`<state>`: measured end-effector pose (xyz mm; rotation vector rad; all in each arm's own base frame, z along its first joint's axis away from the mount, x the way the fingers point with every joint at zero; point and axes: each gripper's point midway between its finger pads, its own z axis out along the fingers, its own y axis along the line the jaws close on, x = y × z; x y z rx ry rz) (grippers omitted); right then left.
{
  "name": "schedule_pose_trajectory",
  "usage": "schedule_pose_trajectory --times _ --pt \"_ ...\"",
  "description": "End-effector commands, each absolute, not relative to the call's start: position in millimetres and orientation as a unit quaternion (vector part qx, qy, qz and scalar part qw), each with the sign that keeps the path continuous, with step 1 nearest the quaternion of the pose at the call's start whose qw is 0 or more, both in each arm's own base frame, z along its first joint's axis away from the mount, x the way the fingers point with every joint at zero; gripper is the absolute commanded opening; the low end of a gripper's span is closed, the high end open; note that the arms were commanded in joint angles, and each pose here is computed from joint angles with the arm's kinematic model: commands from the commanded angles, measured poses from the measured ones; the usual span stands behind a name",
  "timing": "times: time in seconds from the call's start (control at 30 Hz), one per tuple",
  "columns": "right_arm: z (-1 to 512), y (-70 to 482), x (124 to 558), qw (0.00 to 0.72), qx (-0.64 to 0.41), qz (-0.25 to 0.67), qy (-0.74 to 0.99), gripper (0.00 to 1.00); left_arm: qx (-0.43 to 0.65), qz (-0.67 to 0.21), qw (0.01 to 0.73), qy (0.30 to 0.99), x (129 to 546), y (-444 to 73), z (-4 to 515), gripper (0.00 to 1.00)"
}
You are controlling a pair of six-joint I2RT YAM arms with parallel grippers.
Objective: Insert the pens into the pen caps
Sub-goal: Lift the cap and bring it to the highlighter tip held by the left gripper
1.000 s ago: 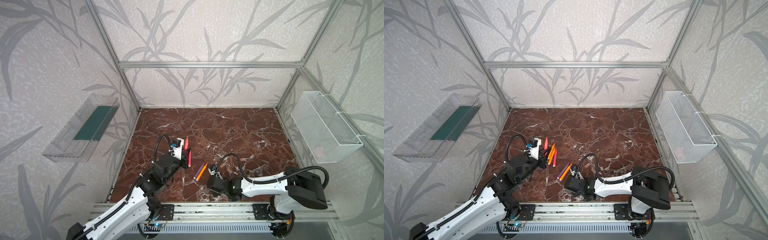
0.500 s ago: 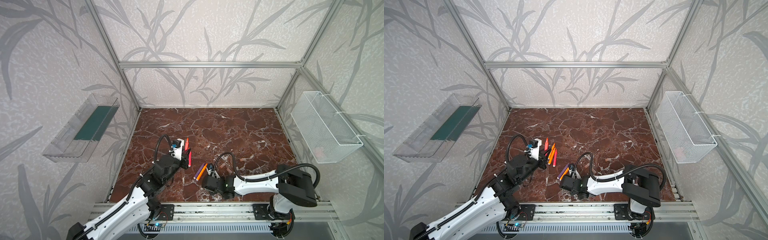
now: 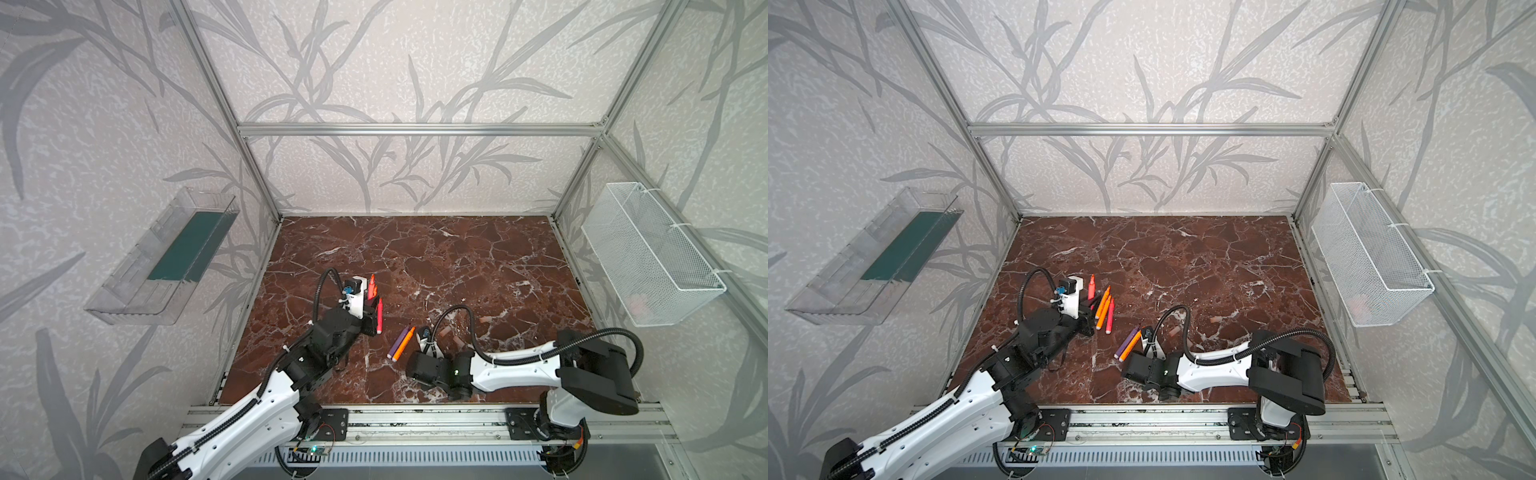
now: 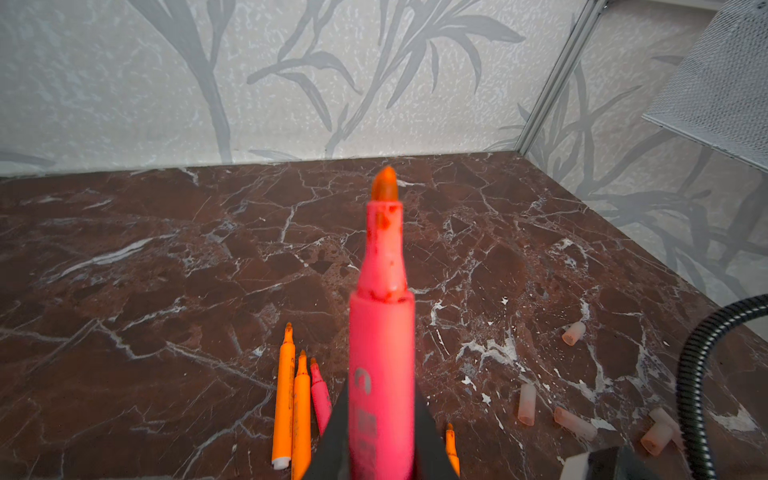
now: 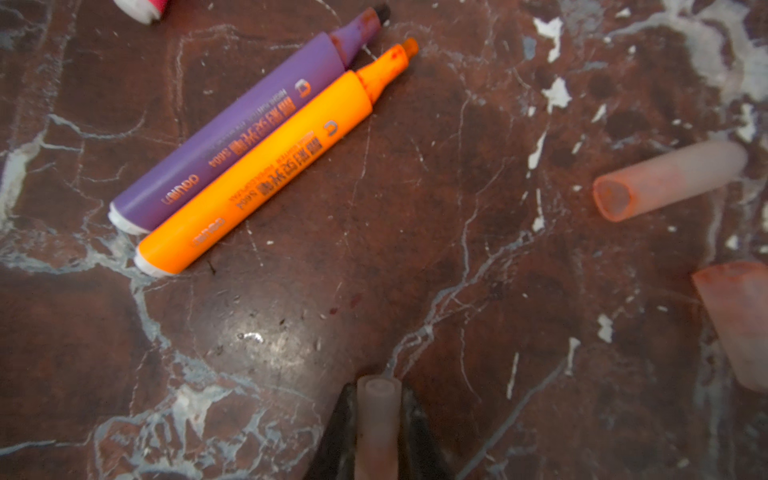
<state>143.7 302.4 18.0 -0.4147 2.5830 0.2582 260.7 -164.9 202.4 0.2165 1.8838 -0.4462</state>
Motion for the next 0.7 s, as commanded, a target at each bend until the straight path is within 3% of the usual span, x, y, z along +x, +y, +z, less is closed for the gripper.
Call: schedule_pose_trajectory --times 0.0,0.23,0.67 --pt "36.8 295.3 150.2 0.279 -0.131 0.113 0.944 0.13 0.064 -0.208 0.541 0.812 264.9 -169.9 207.0 0.00" --pt "111.0 277.0 180.2 0.397 -0.083 0.185 0.895 0.12 0.151 -0.358 0.474 0.790 236.0 -228.8 194.4 0.00" --pt "222.7 225.1 211.5 0.525 0.023 0.345 0.778 0.06 0.205 -0.426 0.443 0.762 206.7 -252.0 189.3 0.00"
